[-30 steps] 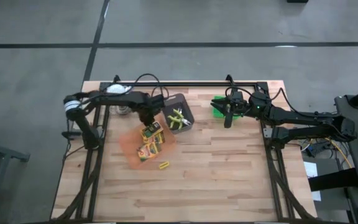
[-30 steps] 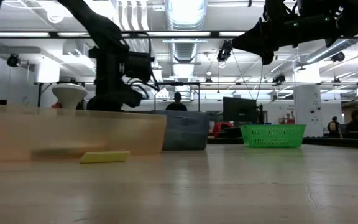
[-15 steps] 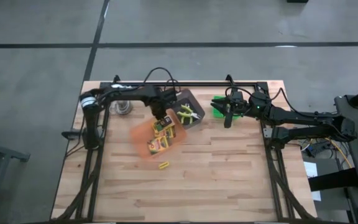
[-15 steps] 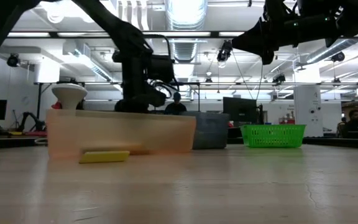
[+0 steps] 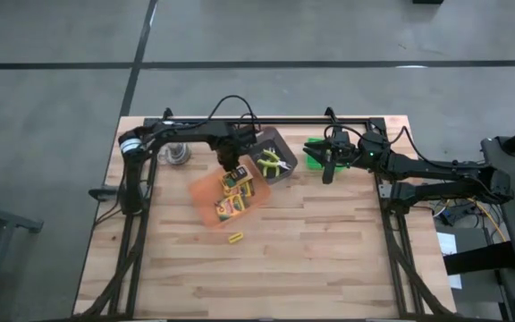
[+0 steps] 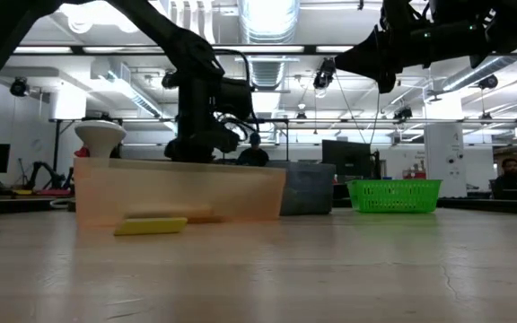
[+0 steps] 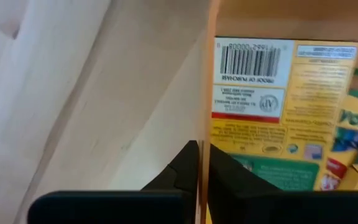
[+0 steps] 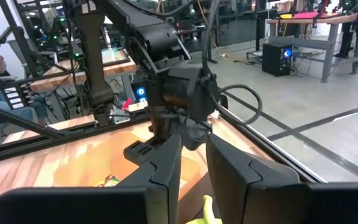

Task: Pick & Place School Supplies
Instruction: Adjust the orange bin, then put the yellow eraser into the green bin

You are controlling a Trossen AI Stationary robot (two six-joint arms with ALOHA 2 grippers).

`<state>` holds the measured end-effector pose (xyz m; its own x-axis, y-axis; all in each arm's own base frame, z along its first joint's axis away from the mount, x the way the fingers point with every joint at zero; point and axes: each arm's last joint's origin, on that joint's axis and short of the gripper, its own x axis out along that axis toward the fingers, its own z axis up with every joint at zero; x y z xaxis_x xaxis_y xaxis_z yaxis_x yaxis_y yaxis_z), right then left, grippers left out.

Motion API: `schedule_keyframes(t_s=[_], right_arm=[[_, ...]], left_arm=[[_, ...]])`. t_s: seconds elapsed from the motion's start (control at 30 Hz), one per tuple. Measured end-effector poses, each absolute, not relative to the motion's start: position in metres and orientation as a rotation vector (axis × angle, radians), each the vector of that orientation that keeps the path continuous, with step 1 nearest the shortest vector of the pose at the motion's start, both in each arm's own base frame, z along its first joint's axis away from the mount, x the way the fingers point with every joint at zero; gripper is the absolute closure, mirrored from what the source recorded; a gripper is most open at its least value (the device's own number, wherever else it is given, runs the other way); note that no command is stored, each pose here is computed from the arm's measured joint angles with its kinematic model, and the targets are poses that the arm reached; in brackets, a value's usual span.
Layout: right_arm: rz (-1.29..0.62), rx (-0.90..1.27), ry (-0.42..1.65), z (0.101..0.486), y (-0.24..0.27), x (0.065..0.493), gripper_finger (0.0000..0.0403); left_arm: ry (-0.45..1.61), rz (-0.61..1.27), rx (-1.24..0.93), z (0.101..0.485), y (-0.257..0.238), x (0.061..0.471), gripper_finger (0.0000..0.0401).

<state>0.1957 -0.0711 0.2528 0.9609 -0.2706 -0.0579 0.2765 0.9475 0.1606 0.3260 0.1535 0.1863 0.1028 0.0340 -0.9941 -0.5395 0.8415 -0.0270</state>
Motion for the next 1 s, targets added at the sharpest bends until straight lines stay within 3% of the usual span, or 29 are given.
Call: schedule_keyframes(t_s=[0.5, 0.87, 1.0], right_arm=[[-0.279, 0.169, 0.036, 0.253, -0.071, 0.196, 0.032], [-0.279, 0.169, 0.036, 0.253, -0.071, 0.196, 0.0322], [-0.279, 0.169, 0.036, 0.253, -0.071, 0.196, 0.0329]], left_arm=[[1.372, 0.448, -0.439, 0.225, 0.148, 0.307, 0.0364], [1.167, 0.431, -0.56, 0.281, 0.132, 0.283, 0.03], [1.023, 0.478, -0.507, 0.312, 0.11, 0.275, 0.0269]])
